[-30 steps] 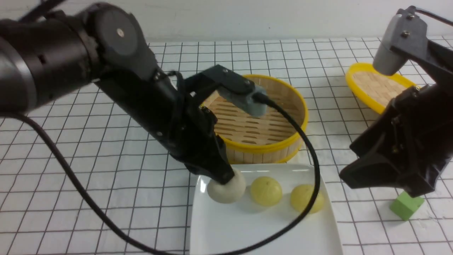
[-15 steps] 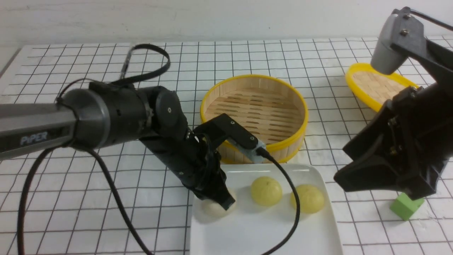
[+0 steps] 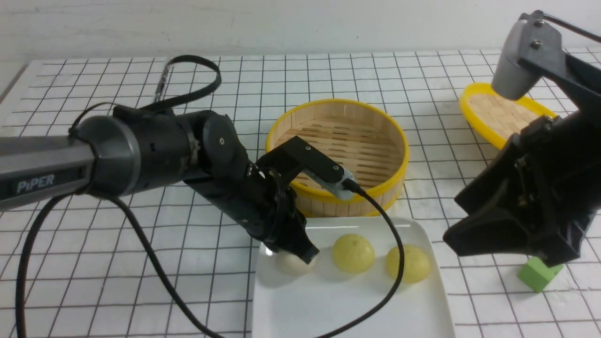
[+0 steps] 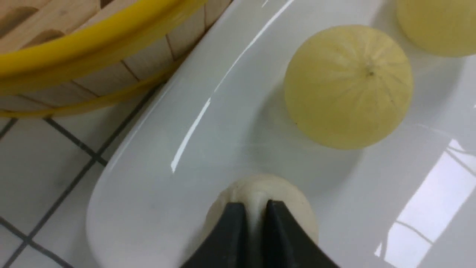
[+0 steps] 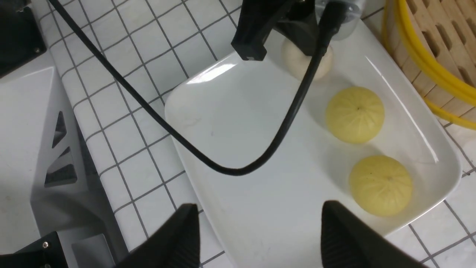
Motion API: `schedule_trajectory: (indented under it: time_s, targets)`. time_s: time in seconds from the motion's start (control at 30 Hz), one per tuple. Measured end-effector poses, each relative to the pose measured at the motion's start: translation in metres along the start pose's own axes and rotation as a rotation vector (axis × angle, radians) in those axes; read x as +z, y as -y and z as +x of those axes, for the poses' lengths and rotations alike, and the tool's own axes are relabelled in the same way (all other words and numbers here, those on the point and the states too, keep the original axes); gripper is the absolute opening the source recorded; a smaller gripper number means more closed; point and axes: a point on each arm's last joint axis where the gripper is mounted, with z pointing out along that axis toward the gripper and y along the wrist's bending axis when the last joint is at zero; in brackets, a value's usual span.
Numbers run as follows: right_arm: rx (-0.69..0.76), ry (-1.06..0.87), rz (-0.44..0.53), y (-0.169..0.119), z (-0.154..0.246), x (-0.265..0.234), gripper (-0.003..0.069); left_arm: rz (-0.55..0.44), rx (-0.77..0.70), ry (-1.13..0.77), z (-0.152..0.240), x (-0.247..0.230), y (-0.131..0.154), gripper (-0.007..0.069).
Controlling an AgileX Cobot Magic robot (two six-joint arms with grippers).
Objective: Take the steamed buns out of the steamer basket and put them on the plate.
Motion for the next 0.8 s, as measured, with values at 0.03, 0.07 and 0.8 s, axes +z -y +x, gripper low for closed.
schedule_trajectory:
  time_s: [0.03,0.07,0.8]
  targets:
    - [0.0,0.0,0.0,0.0,0.0,0.0,0.0435,0.0,0.0,0.005,-0.001,-0.002,0.001,0.0148]
    - [-0.001,0.0,0.0,0.0,0.0,0.0,0.0435,0.001,-0.003,0.008,-0.001,-0.003,0.001,0.0179]
    - [-0.013,0.025,-0.01,-0.001,-0.002,0.0,0.0435,-0.147,0.11,0.313,-0.016,-0.127,0.023,0.052]
